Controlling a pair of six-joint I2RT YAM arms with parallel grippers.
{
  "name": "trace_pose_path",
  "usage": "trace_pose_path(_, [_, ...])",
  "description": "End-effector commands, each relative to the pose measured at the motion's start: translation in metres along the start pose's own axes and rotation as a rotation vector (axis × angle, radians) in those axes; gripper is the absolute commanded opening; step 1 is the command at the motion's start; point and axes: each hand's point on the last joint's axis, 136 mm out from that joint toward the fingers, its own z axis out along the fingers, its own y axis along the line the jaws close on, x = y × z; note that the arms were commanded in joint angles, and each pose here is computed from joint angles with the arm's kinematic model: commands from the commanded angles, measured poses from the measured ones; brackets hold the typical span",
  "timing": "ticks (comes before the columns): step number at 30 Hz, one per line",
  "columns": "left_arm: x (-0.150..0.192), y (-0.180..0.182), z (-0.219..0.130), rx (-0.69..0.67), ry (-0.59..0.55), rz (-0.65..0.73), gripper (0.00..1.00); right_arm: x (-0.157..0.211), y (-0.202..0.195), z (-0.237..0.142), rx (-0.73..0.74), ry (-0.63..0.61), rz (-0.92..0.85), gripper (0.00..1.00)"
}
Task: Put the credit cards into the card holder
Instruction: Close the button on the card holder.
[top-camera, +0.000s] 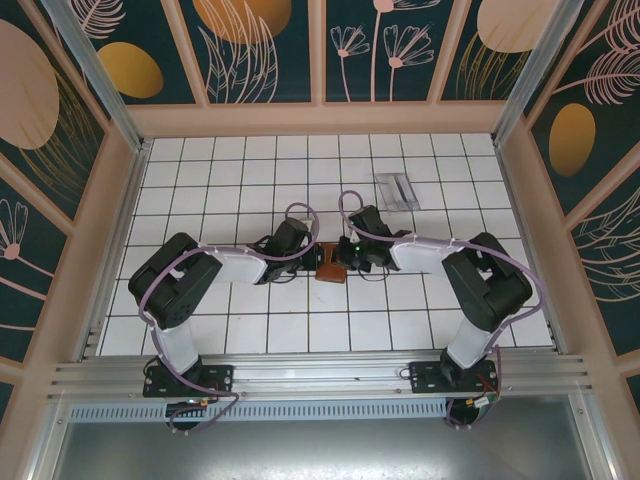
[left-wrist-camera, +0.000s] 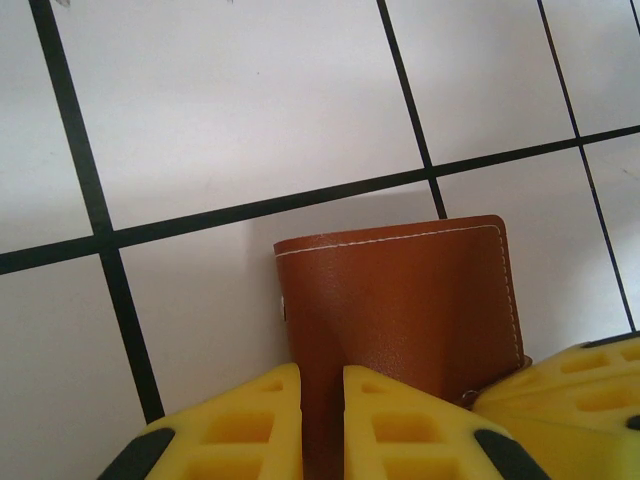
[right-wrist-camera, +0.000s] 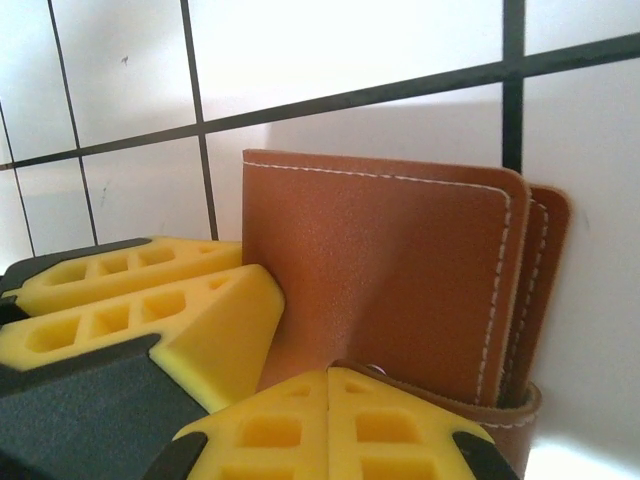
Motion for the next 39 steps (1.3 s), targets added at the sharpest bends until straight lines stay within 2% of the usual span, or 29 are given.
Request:
trace_pose_path(1, [0.048, 0.033, 0.007, -0.098, 0.147, -0.025, 0.15, -0.007, -0.014, 0.010, 0.043, -0.010, 0.015, 0.00])
trace_pose_path(6, [0.048, 0.035, 0.005, -0.102, 0.143, -0.026, 0.14, -0.006, -0.029, 0.012, 0.103, -0.011, 0.037, 0.00])
trace_pose_path(17, [0.050, 0.036, 0.005, -0.104, 0.144, -0.029, 0.13, -0.023, 0.012, -0.022, -0.055, -0.044, 0.024, 0.00])
trace_pose_path(30, [0.048, 0.035, 0.006, -0.105, 0.147, -0.030, 0.14, -0.003, 0.007, -0.008, -0.083, 0.042, 0.050, 0.00])
trace_pose_path(39, [0.048, 0.035, 0.006, -0.108, 0.145, -0.031, 0.14, 0.002, -0.008, -0.006, -0.024, 0.052, 0.046, 0.00])
